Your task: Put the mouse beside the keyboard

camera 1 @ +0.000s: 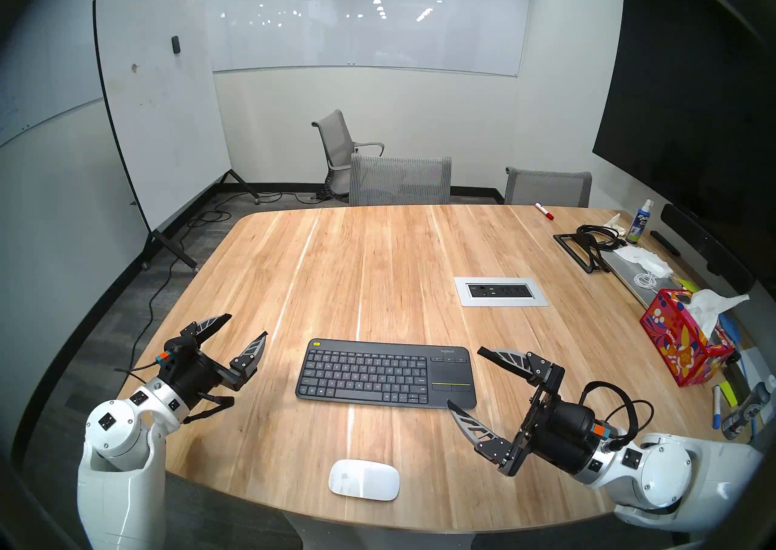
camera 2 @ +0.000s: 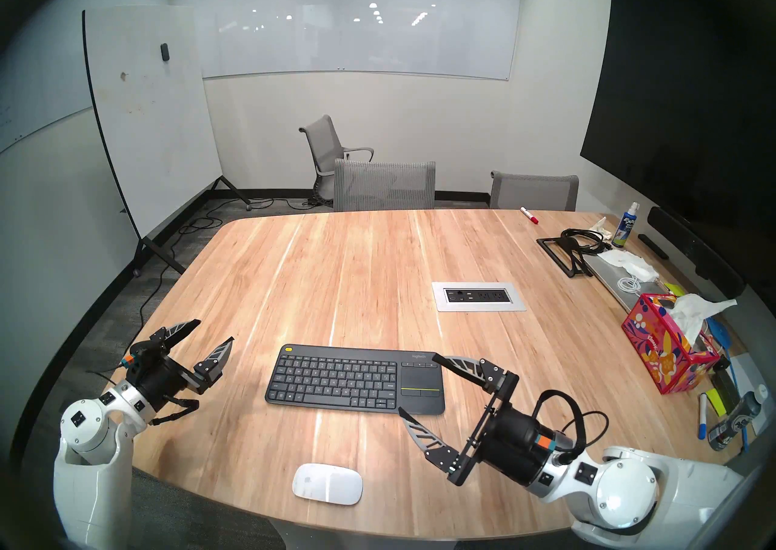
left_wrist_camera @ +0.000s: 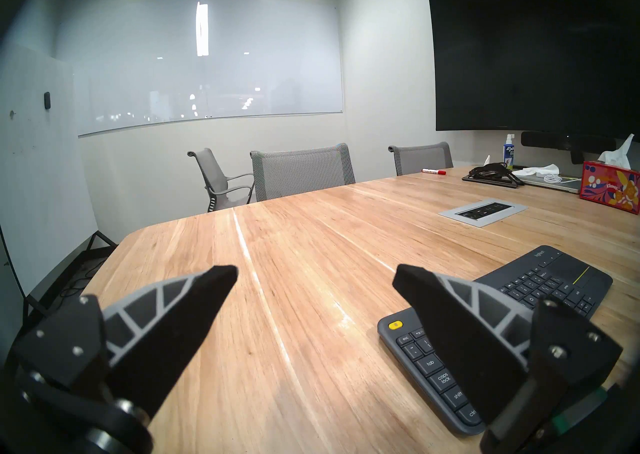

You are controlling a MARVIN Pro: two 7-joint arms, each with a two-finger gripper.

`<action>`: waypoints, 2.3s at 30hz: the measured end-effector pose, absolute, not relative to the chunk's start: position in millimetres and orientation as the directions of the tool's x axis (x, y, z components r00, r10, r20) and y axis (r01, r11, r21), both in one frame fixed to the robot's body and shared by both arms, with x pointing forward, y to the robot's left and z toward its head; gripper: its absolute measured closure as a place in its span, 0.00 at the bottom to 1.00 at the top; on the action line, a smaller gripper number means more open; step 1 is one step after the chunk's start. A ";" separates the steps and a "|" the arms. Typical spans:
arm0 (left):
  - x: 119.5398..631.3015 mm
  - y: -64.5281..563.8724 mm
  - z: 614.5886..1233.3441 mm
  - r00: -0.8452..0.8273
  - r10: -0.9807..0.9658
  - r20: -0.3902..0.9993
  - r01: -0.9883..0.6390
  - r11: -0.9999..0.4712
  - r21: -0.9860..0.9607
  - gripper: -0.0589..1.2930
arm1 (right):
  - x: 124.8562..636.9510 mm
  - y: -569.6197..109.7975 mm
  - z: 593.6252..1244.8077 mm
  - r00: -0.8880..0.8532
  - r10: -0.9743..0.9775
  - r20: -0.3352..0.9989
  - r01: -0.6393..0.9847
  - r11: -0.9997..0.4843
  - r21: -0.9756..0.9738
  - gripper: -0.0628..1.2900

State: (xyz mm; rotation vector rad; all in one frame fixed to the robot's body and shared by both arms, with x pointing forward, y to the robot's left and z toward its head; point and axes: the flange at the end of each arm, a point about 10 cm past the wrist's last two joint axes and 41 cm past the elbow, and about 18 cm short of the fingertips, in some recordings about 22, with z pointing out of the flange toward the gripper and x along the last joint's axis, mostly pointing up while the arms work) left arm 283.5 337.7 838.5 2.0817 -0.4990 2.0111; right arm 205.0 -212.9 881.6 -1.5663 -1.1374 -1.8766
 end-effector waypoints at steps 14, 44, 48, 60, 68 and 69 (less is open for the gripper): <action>283.5 337.8 838.5 0.015 -0.099 0.995 -0.377 -0.922 -0.086 0.03 | 199.0 -220.8 865.5 -0.226 0.192 0.955 0.825 -0.483 0.292 0.07; 283.6 337.8 838.6 0.014 -0.099 0.995 -0.377 -0.922 -0.086 0.03 | 206.4 -177.1 842.6 -0.176 0.245 0.953 0.911 -0.326 0.252 0.07; 283.6 337.9 838.6 0.014 -0.099 0.995 -0.377 -0.922 -0.086 0.03 | 207.7 -166.8 835.8 -0.171 0.246 0.954 0.919 -0.310 0.244 0.07; 283.5 337.9 838.6 0.014 -0.098 0.995 -0.377 -0.922 -0.086 0.03 | 211.8 -142.5 834.0 -0.180 0.245 0.953 0.930 -0.272 0.246 0.07; 283.5 337.9 838.6 0.014 -0.098 0.995 -0.377 -0.922 -0.086 0.03 | 211.9 -129.4 830.6 -0.170 0.272 0.947 0.941 -0.241 0.238 0.07; 283.5 337.9 838.6 0.014 -0.098 0.995 -0.377 -0.922 -0.086 0.03 | 211.8 -128.8 830.4 -0.168 0.274 0.947 0.941 -0.240 0.237 0.07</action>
